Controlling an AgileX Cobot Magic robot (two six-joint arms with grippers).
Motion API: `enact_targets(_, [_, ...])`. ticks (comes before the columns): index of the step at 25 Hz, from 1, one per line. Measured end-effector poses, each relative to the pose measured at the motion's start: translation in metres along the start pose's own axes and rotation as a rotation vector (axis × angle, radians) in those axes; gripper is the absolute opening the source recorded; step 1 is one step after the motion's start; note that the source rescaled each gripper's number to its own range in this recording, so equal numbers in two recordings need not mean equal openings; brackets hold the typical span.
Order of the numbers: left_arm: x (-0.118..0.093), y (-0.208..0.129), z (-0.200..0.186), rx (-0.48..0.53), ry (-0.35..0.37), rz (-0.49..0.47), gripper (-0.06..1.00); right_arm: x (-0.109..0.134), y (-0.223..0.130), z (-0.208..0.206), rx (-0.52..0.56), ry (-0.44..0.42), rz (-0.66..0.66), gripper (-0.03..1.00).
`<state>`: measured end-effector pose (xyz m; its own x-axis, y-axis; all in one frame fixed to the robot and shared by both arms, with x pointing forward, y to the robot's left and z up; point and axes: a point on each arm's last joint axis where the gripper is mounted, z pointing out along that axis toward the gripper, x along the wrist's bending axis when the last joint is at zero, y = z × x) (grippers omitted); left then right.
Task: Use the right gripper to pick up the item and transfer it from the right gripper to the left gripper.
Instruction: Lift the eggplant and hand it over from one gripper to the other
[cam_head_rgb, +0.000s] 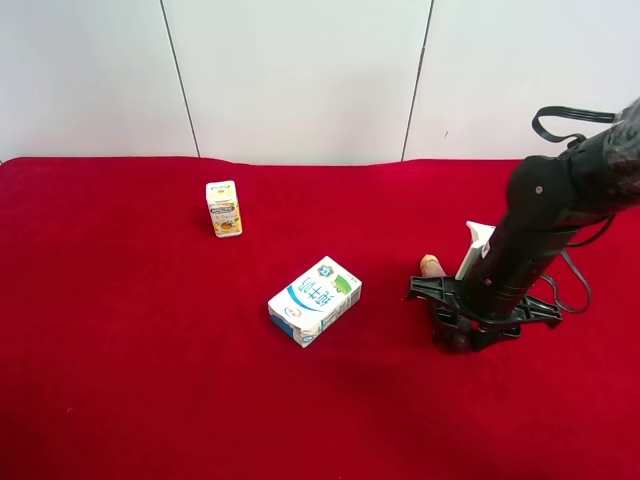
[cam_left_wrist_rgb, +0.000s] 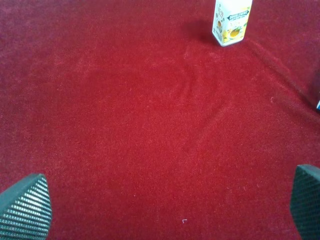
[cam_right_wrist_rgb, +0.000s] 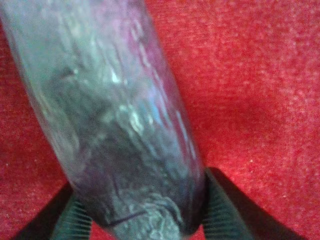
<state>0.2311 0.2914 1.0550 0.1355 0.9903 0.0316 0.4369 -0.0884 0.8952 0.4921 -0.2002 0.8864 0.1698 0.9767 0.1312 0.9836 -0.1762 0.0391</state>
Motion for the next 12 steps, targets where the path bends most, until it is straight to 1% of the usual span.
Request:
enact_targets(3, [0.000, 0.000, 0.000, 0.000, 0.000, 0.000, 0.92, 0.000, 0.000, -0.002, -0.007, 0.004, -0.020, 0.01])
enact_targets(5, [0.000, 0.000, 0.000, 0.000, 0.000, 0.000, 0.92, 0.001, 0.001, -0.008, -0.027, 0.014, -0.058, 0.01])
enact_targets(8, [0.000, 0.000, 0.000, 0.000, 0.000, 0.000, 0.92, 0.004, 0.001, -0.027, -0.092, 0.044, -0.139, 0.01])
enact_targets(12, [0.000, 0.000, 0.000, 0.000, 0.000, 0.000, 0.92, 0.007, 0.001, -0.055, -0.203, 0.096, -0.244, 0.01])
